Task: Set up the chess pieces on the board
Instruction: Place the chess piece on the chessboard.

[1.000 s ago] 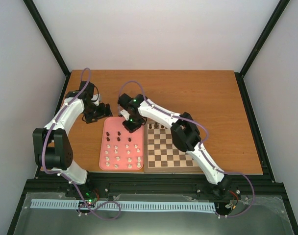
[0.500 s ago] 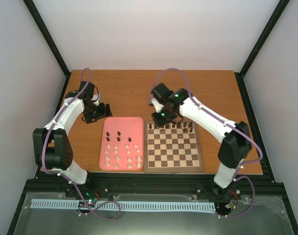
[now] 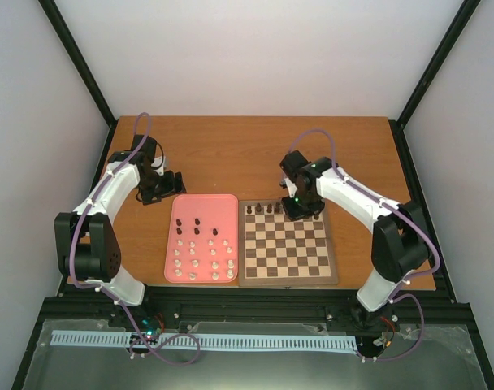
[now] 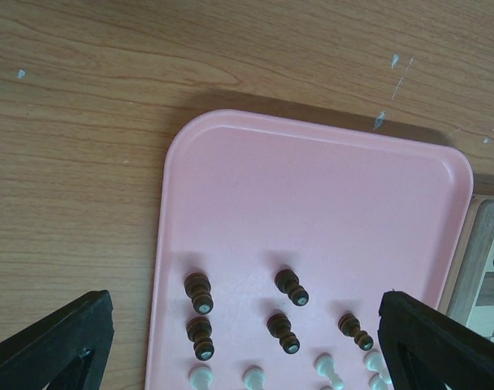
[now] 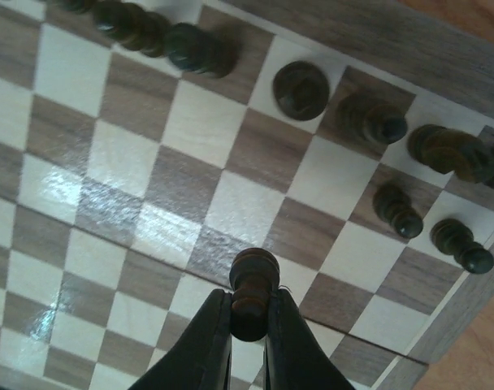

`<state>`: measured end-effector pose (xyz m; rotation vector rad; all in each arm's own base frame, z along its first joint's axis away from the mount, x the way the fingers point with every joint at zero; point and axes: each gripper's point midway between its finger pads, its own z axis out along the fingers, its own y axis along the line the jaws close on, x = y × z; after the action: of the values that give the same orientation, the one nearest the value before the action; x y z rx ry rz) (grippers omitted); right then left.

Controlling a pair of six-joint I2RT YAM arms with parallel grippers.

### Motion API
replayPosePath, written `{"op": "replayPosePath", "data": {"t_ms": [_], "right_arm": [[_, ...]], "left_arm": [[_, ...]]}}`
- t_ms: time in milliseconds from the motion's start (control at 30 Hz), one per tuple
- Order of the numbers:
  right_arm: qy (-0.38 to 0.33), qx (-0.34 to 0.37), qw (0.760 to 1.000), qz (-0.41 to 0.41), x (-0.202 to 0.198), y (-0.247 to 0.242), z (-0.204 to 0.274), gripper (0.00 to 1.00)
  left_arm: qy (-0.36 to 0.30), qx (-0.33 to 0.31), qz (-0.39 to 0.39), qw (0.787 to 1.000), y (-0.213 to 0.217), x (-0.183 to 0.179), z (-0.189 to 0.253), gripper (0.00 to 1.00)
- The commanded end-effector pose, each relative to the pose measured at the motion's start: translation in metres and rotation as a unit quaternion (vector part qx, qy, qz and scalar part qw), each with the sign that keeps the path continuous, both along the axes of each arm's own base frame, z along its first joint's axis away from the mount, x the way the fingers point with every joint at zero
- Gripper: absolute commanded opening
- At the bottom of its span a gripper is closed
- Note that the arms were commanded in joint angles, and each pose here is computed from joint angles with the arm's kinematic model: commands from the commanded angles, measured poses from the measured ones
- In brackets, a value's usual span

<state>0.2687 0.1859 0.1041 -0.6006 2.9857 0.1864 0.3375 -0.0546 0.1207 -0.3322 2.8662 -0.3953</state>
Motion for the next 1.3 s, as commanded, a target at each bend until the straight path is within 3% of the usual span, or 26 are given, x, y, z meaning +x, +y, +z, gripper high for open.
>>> {"op": "replayPosePath", "data": {"t_ms": [0,733,1267], "right_arm": [[-0.004,-0.014,1.000,-0.022,0.016,-0.009,-0.015,0.03],[0.010,-0.033,0.999,-0.038,0.036,-0.022,-0.052,0.04],[0.022,-0.039,0.998,-0.038,0.035,-0.025,-0.061,0.13]], "left_arm": [[-0.014,0.006,-0.004,1.000,0.001,0.009,0.008,1.00],[-0.008,0.014,-0.004,1.000,0.003,0.011,0.005,1.00],[-0.005,0.018,-0.004,1.000,0.004,0.012,0.003,1.00]]}}
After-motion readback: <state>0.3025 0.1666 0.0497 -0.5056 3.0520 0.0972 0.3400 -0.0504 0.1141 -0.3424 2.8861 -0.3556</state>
